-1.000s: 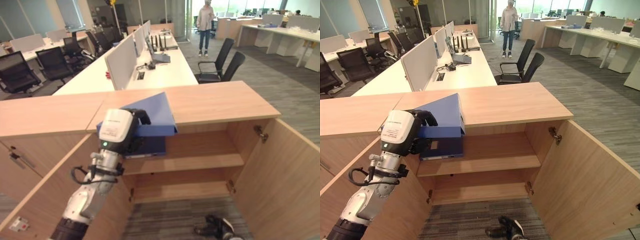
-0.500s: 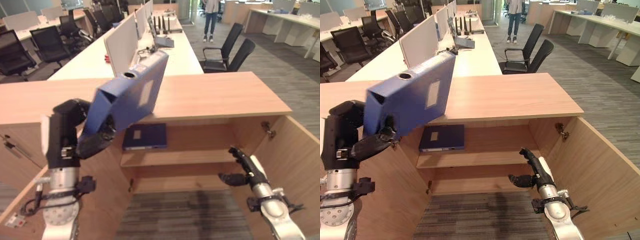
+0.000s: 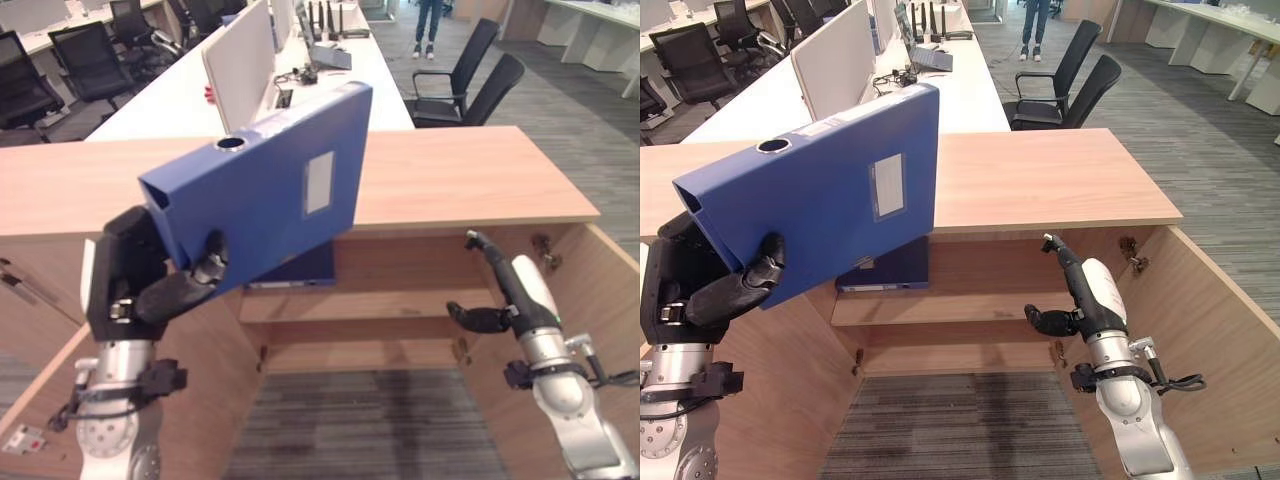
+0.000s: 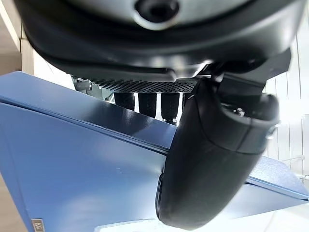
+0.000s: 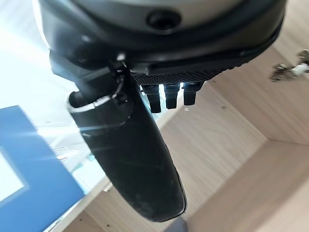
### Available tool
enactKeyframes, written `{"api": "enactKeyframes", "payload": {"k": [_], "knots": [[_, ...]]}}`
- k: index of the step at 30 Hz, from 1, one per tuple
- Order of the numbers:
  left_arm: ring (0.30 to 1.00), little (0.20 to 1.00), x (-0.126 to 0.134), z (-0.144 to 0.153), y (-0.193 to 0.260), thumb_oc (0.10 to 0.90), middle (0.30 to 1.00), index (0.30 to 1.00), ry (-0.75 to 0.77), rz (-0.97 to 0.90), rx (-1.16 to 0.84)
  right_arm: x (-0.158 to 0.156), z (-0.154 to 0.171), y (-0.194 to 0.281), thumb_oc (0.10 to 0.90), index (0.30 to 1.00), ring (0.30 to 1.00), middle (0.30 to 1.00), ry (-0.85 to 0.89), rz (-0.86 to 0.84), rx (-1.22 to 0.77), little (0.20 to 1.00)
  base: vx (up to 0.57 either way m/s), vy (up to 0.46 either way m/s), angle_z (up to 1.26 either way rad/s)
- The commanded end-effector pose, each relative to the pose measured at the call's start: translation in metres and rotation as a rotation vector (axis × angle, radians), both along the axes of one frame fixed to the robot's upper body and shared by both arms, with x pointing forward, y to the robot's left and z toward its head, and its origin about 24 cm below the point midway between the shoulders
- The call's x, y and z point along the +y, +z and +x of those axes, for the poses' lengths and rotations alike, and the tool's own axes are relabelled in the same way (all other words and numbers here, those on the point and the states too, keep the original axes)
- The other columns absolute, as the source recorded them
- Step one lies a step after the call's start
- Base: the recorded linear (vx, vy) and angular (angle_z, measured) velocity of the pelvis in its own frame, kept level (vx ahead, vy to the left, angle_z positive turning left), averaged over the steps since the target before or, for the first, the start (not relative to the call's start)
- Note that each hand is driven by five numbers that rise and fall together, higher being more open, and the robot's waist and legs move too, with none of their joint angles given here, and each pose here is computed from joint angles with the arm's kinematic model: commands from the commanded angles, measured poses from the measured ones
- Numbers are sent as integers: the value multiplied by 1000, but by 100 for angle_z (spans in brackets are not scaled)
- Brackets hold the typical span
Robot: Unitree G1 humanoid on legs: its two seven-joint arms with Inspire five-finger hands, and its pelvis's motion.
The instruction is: Put the empty folder in the office cabinet
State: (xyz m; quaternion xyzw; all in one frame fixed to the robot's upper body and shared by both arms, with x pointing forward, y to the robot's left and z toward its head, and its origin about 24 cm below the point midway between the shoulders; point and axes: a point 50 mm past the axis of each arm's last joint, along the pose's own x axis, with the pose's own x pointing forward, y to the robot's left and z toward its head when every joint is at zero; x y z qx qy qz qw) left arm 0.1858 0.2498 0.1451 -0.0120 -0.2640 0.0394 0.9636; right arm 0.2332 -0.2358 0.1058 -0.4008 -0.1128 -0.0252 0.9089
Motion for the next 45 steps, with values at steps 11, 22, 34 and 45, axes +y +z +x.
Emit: {"api": "enactKeyframes", "payload": {"k": [11, 22, 34, 45], "knots": [[300, 300, -38, 13, 9, 400, 300, 300, -490, -147, -11, 21, 12, 96, 800, 900, 900, 900, 89, 2, -528, 900, 0, 4, -2], [300, 300, -7, 4, 6, 400, 300, 300, -264, 316, 118, 24, 7, 112, 800, 900, 900, 900, 173, 1, -543, 900, 0, 1, -1], [300, 300, 26, 10, 26, 400, 300, 300, 123, 764, 92, 2, 20, 87, 800, 900, 900, 900, 106, -143, -315, 900, 0, 0, 0], [300, 300, 50, 14, 34, 400, 300, 300, 401, 789, 56, -12, 26, 70, 800, 900, 900, 900, 48, -164, -206, 900, 0, 0, 0]]}}
